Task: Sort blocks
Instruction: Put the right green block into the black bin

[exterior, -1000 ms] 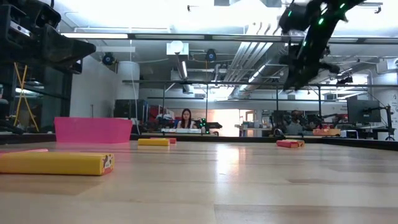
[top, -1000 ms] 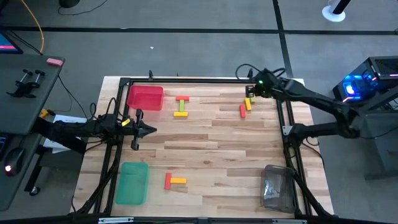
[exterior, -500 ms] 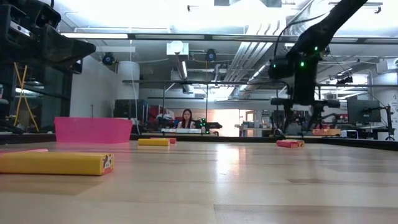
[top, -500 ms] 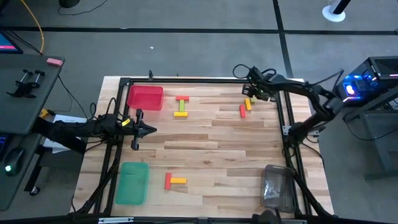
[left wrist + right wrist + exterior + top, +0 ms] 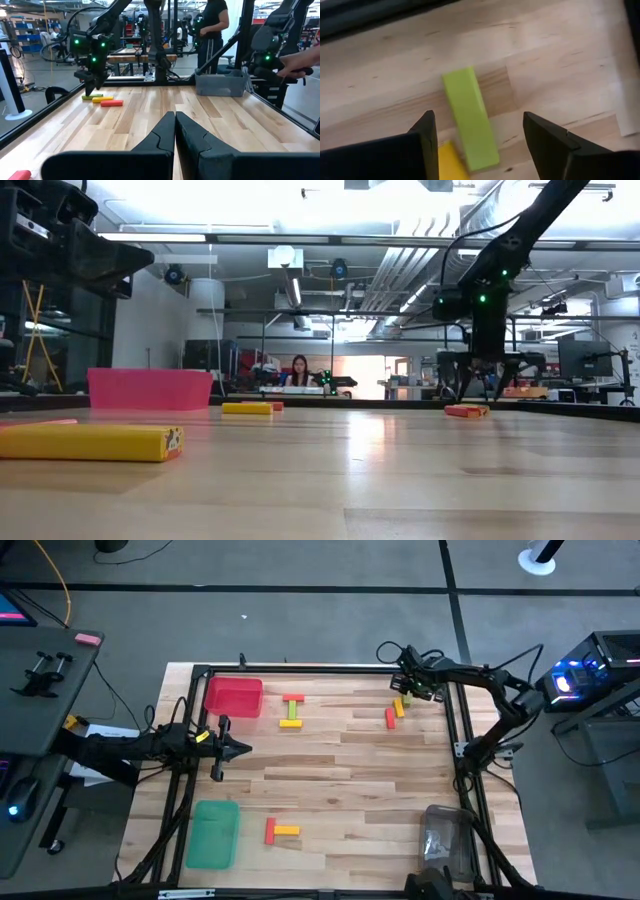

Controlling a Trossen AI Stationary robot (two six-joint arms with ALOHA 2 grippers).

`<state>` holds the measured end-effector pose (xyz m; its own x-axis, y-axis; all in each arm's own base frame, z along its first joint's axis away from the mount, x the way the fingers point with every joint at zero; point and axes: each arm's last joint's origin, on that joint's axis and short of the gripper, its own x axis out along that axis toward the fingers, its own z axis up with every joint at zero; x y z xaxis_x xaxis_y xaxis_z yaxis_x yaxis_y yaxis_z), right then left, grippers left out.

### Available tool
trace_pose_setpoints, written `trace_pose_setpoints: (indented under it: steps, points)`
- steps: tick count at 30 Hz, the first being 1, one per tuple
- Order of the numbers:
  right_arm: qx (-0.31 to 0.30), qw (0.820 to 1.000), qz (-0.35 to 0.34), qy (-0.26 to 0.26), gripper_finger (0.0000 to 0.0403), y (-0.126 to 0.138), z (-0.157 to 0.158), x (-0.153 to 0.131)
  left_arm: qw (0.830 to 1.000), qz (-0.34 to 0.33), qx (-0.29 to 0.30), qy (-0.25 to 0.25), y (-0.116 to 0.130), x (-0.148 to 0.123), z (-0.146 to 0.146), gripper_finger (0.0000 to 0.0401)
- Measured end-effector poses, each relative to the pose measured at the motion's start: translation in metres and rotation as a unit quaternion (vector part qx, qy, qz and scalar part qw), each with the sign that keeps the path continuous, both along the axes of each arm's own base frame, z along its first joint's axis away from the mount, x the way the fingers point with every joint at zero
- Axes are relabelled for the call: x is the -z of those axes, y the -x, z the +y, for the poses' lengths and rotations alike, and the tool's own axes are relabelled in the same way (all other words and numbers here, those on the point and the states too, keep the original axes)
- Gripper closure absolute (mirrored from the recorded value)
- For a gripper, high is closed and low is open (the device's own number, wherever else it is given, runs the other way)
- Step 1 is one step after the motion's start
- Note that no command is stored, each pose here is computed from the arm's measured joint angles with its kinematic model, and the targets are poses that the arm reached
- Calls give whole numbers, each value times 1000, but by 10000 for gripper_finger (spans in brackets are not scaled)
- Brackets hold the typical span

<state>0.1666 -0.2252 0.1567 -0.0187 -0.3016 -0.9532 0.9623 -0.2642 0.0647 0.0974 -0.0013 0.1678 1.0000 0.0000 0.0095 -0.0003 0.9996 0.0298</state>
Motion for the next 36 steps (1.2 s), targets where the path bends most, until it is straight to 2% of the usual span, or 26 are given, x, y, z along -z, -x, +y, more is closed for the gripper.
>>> trace_pose_setpoints:
  steps: [11, 18, 27, 36]
  points:
    - [-42, 999, 29, -19, 286, -8, -6, 21, 1000, 0, 0, 0, 0, 0, 0, 401]
    - [-82, 995, 44, -27, 393, -7, -5, 22, 1000, 0, 0, 0, 0, 0, 0, 401]
    - [-109, 993, 42, -35, 399, -1, 4, 7, 1000, 0, 0, 0, 0, 0, 0, 401]
    - [-122, 992, -7, 31, 402, 9, 22, -45, 1000, 0, 0, 0, 0, 0, 0, 401]
